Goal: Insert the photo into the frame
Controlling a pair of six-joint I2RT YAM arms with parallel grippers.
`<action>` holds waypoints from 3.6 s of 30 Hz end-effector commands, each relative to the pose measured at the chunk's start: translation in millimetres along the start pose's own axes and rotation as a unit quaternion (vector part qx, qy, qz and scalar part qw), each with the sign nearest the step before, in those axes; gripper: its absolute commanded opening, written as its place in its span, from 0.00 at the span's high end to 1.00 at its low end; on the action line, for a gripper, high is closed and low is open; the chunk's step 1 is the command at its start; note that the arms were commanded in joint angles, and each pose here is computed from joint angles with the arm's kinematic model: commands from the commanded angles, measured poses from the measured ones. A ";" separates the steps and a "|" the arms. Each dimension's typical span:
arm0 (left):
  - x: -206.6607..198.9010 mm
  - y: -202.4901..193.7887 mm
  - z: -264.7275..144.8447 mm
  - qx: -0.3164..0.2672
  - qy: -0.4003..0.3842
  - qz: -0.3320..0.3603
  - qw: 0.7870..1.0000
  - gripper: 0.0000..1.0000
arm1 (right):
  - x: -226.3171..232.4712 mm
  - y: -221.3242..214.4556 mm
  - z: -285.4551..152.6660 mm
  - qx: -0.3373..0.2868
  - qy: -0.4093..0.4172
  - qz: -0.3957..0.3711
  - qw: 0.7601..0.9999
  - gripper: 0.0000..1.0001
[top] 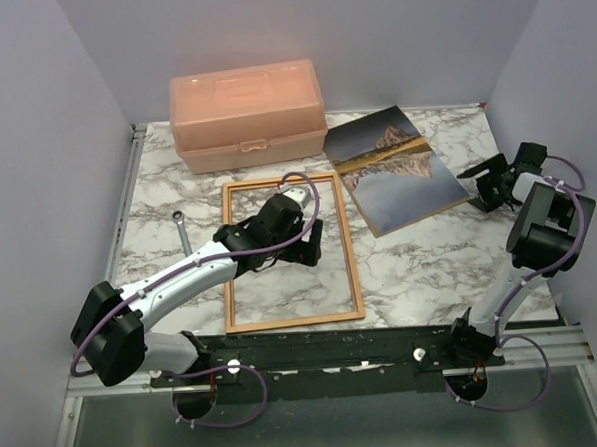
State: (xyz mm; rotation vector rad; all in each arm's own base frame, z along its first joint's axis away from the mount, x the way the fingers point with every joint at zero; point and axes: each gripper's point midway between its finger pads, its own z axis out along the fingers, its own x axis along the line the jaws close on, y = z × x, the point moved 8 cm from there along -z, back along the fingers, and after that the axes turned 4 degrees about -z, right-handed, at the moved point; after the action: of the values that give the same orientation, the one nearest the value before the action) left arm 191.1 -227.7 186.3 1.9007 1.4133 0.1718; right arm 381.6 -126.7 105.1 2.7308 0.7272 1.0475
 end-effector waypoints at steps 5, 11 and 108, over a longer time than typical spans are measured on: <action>0.7 0.5 0.2 -0.004 0.008 0.009 1.000 0.02 | 4.8 20.9 3.2 -0.043 -0.022 -0.005 0.999 0.18; 0.7 -0.7 3.0 0.001 0.007 0.009 1.000 0.02 | 0.2 22.7 13.2 -0.040 -0.032 -0.011 0.999 0.19; 51.5 -0.1 -60.6 -0.077 -0.111 -0.262 0.955 0.01 | 118.9 -416.0 -129.1 0.231 0.174 -0.505 0.813 0.94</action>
State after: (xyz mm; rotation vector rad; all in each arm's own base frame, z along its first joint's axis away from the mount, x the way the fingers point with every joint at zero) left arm 181.9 -155.9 211.0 1.3601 1.6549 -0.1480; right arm 217.6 264.7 148.0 1.7563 2.3736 0.8681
